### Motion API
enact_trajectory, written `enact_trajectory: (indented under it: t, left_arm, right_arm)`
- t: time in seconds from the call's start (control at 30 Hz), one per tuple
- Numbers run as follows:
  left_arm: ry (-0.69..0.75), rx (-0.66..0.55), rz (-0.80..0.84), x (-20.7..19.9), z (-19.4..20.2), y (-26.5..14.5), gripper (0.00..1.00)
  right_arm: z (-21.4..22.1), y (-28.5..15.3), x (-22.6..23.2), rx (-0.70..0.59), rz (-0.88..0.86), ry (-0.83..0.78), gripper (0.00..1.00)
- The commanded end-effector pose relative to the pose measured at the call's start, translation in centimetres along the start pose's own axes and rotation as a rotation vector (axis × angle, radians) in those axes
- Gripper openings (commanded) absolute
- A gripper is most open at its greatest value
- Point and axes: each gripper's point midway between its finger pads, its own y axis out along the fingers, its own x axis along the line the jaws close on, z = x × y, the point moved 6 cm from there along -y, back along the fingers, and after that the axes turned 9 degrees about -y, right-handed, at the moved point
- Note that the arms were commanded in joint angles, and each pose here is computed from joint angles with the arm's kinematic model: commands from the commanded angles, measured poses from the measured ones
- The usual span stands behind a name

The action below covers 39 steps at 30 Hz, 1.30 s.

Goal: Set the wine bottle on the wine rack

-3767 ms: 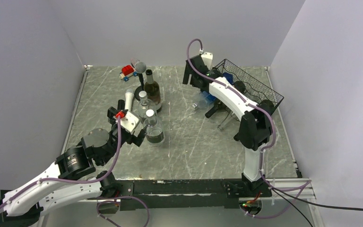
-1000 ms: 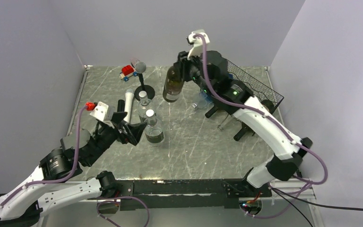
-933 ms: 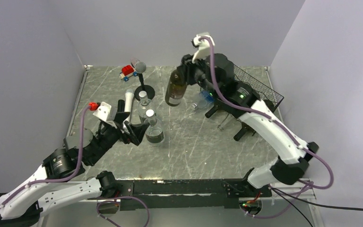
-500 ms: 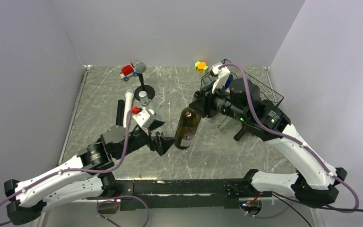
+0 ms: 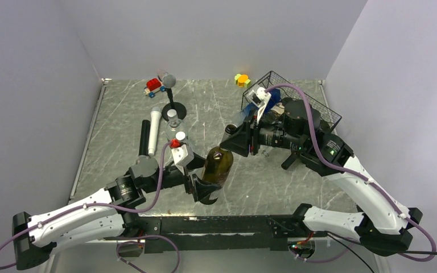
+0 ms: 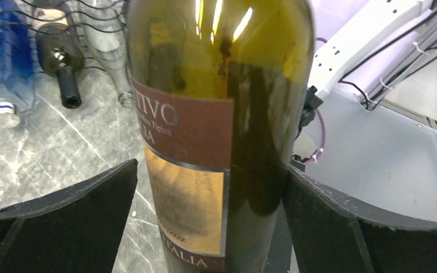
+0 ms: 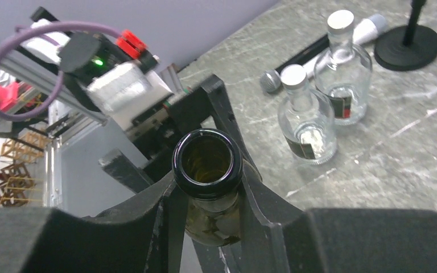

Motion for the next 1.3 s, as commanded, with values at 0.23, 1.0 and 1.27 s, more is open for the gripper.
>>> enact_trajectory:
  t: [0.23,1.0,1.27]
  left_arm:
    - [-0.033,-0.002,0.088,-0.8,0.9,-0.6,0.79]
    - [0.522,-0.208,-0.393,1.4,-10.9,-7.3,0.01]
    - [0.826,-0.145,-0.501,2.1,-12.8,-10.0,0.01]
  right_arm:
    - [-5.3,-0.8,2.9,-0.295,-0.187,-0.076,0.0]
    - [-4.8,0.2,0.8,-0.342,-0.039,-0.014,1.0]
    - [-4.5,-0.2,-0.4,-0.335,0.076,0.049,0.99]
